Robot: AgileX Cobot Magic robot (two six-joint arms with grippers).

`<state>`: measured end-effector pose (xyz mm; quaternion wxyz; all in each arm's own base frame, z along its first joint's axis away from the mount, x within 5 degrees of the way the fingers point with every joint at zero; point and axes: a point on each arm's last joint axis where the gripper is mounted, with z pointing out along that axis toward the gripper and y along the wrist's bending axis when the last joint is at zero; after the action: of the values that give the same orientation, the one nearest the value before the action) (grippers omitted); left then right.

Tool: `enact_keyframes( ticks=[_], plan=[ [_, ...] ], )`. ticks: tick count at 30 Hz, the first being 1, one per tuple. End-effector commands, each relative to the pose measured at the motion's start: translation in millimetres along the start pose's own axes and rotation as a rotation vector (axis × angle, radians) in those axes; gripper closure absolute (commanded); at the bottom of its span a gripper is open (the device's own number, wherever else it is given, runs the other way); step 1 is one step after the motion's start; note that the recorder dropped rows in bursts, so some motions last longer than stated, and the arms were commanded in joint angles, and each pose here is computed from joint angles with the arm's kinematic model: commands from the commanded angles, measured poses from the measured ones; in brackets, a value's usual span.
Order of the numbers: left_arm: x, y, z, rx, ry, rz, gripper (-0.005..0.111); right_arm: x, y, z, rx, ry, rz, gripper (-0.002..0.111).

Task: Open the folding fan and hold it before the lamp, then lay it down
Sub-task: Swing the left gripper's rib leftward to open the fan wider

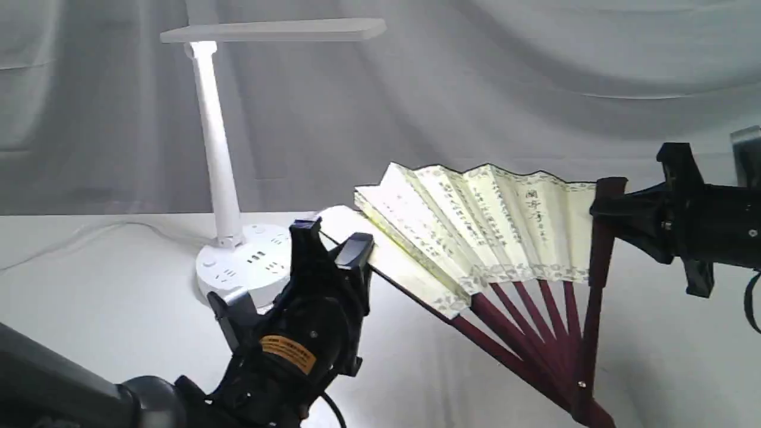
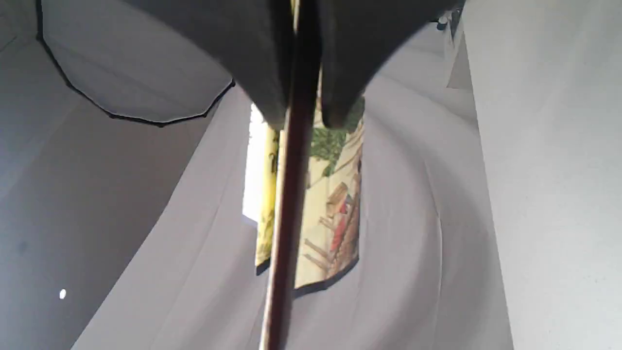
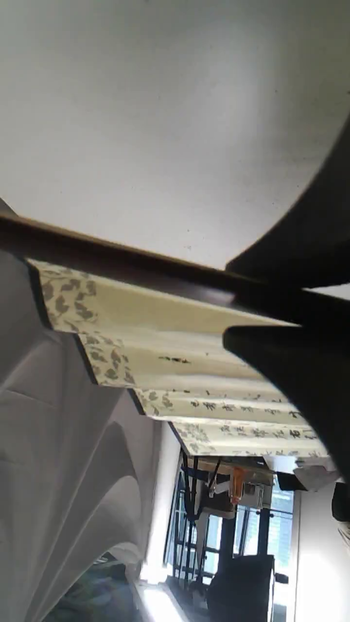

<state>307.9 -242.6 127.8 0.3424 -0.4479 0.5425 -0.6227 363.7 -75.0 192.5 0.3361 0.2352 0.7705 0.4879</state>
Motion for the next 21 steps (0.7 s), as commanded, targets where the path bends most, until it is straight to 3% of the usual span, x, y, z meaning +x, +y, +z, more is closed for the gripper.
enact_keyframes(
  ticks=[1,13,21],
  plan=[
    [6.6,-9.7,-2.4,0.063,-0.026,-0.056,0.107,-1.2,-8.7,-11.4,0.052,0.028,-0.073,0.108],
    [17.6,-3.9,-5.6,0.012,0.011,-0.054,0.107,7.7,-49.9,-59.5,0.069,-0.064,0.126,0.108],
    [17.1,-0.8,-5.6,-0.022,0.005,-0.057,0.107,16.0,-68.3,-83.1,0.082,-0.126,0.181,0.108]
  ],
)
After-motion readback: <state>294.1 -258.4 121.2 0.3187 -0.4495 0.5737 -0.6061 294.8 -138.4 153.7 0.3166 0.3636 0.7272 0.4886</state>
